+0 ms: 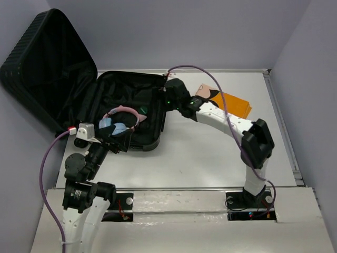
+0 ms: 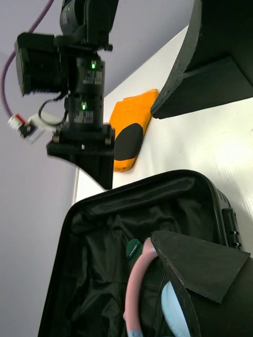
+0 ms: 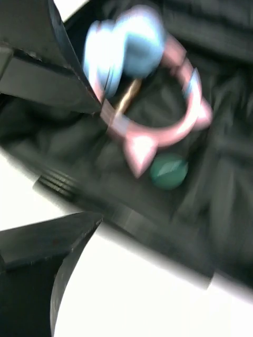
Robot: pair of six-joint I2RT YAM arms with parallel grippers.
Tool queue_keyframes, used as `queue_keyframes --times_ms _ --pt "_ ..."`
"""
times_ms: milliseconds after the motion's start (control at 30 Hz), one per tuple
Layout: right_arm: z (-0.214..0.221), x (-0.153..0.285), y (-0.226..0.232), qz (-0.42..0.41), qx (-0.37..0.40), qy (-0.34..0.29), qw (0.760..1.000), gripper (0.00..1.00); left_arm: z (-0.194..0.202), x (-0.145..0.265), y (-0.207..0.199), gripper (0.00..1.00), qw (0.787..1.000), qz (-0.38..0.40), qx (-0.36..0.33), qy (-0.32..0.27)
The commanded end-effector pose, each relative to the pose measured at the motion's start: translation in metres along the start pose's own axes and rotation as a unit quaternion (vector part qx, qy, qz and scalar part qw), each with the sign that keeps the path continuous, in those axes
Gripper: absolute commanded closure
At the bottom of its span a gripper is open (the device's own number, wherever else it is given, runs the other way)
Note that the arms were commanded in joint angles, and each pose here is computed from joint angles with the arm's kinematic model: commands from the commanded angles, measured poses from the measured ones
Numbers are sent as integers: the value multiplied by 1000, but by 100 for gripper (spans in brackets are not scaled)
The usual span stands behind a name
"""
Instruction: Pack the luggage
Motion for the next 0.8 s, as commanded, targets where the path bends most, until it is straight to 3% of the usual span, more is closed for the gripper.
queue_keyframes --times_ms 0,133,233,333,467,633,733,767 --pt "-25 52 -89 75 -36 -44 996 25 -9 0 -7 1 1000 13 -2 -16" --pt "0 66 -166 161 -29 -1 987 51 -7 -2 -7 1 1000 16 -1 -9" --pt "21 49 -201 217 8 67 974 51 -4 -6 -6 2 1000 18 0 5" --pt "32 30 -225 245 34 111 963 40 -1 -10 -5 6 1000 17 3 15" --pt "50 4 -243 253 49 158 953 41 5 -17 -3 11 999 18 7 38" --pt "97 -11 -255 244 28 223 943 64 8 -23 -9 13 997 42 17 70" --pt "131 -2 -252 227 -3 251 941 71 5 -26 -20 15 993 74 35 80" --pt "136 0 -246 221 -4 245 944 80 2 -27 -22 15 993 79 36 81"
Point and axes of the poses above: each gripper's point midway between its finger pads, its own x axis back along the fingers, its own y axis along the line the jaws close on, z = x × y, the point moved 6 cm from there along x, back along the fingers, and after that the axes turned 5 degrees about x, right-handed, at the moved point
